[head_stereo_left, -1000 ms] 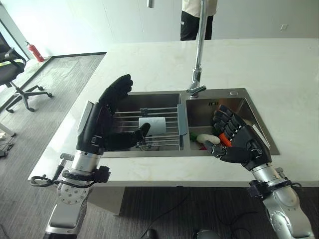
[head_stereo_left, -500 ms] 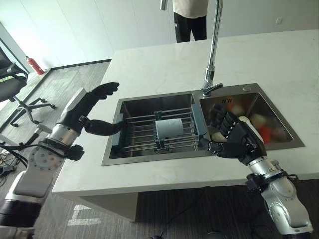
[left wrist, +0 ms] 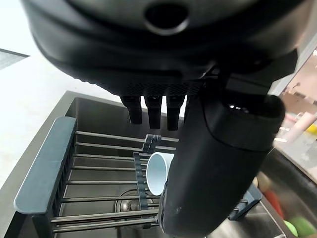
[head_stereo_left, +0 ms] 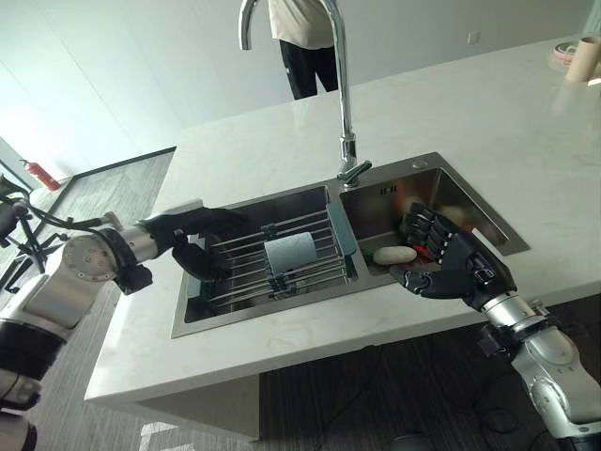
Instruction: Place the dishes in the dishwasher.
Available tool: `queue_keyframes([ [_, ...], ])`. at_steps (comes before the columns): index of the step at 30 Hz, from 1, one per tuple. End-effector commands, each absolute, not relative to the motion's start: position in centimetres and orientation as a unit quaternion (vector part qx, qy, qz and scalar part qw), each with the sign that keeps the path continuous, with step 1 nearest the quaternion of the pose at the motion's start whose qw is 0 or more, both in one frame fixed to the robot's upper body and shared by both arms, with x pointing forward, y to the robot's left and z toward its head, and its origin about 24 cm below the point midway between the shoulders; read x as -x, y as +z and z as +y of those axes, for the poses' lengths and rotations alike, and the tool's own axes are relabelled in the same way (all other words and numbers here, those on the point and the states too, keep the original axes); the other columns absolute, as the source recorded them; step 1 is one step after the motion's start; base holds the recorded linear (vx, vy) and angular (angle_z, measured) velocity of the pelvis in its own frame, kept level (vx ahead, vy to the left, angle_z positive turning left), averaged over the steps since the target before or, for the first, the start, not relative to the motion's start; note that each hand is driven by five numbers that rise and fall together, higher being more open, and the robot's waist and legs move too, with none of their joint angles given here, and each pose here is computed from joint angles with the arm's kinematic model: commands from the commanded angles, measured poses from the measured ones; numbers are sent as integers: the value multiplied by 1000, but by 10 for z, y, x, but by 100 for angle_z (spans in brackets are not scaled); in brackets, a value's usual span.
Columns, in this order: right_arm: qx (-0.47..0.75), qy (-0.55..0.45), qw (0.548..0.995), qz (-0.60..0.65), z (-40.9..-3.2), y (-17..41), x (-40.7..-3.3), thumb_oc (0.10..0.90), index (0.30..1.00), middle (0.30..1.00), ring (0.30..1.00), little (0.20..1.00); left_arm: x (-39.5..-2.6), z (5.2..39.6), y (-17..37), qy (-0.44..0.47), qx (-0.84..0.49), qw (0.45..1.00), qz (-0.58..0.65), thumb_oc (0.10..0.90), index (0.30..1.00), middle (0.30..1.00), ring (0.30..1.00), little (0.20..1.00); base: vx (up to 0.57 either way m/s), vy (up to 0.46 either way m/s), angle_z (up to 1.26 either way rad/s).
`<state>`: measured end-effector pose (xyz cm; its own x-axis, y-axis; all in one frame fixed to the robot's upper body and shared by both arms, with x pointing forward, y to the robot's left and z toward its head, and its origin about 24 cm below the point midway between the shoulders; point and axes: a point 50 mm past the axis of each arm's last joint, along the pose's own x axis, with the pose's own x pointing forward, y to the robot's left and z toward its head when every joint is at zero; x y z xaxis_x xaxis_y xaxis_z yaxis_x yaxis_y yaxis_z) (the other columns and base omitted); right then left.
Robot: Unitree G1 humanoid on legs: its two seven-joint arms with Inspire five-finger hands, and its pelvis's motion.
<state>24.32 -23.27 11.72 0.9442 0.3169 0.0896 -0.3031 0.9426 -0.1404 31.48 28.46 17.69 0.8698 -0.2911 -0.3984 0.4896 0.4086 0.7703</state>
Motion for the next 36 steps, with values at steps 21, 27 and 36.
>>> queue_keyframes([
  [21,68,194,958,-198,-225,172,-253,800,900,900,900,900,-339,283,269,-101,-490,863,-69,800,900,900,900,900,11,4,-6],
  [27,68,185,961,-196,-229,171,-253,800,900,900,900,900,-342,289,266,-87,-491,864,-65,800,900,900,900,900,0,0,0],
  [36,74,190,960,-193,-232,171,-250,800,900,900,900,900,-345,298,250,-94,-476,874,-30,800,900,900,900,900,34,13,-10],
])
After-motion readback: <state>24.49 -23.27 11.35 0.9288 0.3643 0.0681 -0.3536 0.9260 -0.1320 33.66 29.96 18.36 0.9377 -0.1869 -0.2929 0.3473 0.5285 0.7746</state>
